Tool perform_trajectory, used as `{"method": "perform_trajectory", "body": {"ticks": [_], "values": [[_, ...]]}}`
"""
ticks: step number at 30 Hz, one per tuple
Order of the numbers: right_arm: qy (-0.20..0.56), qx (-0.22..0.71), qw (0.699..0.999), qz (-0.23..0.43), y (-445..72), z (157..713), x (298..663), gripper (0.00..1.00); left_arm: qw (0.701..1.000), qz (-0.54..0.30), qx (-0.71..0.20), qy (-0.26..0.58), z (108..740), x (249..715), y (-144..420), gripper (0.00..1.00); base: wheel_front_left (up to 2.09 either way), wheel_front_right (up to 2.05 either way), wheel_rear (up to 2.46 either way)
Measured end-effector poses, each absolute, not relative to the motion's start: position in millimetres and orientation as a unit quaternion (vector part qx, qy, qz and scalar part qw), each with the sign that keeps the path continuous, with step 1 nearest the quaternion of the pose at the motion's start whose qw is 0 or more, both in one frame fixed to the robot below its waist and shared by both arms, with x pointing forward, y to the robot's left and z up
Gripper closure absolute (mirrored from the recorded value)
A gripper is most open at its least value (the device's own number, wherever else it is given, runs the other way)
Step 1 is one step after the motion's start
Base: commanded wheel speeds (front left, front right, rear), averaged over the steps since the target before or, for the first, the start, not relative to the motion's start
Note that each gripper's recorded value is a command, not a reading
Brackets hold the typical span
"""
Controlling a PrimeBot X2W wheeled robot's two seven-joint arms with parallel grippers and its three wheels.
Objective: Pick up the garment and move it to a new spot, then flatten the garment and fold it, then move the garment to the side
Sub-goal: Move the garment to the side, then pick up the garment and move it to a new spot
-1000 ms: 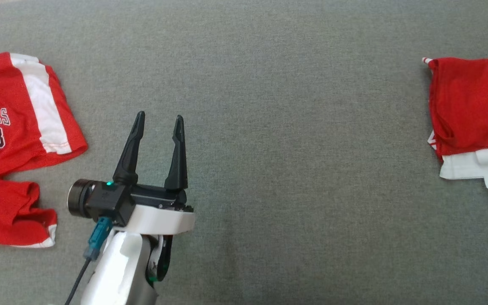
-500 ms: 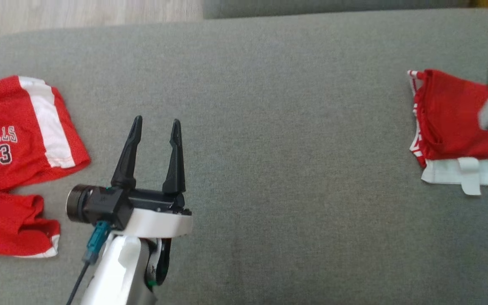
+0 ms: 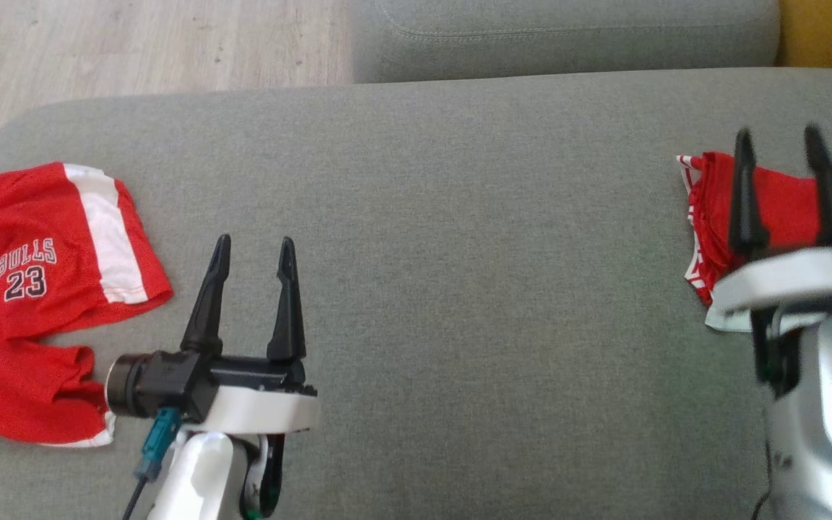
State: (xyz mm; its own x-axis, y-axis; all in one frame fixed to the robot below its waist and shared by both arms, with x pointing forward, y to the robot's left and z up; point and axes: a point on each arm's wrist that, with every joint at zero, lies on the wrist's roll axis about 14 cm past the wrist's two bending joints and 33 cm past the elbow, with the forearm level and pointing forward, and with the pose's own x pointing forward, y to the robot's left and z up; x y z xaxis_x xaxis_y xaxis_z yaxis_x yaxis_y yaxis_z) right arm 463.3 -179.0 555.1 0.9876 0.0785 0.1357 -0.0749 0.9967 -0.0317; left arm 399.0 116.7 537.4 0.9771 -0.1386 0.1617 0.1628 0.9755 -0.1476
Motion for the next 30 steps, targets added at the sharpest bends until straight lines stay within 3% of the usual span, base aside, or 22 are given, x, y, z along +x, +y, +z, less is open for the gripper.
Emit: {"method": "perform_trajectory", "body": {"ticks": [13, 30], "values": [[-0.007, 0.049, 0.998, 0.032, -173.9, 489.5, 408.0, 0.00, 0.993, -0.070, -0.082, -0.047, 518.0, 382.5, 119.2, 0.00, 0.00, 0.00, 0.00], [-0.013, 0.058, 0.998, 0.032, -173.6, 491.1, 406.5, 0.00, 0.993, -0.071, -0.083, -0.044, 515.6, 380.3, 118.8, 0.00, 0.00, 0.00, 0.00]]}}
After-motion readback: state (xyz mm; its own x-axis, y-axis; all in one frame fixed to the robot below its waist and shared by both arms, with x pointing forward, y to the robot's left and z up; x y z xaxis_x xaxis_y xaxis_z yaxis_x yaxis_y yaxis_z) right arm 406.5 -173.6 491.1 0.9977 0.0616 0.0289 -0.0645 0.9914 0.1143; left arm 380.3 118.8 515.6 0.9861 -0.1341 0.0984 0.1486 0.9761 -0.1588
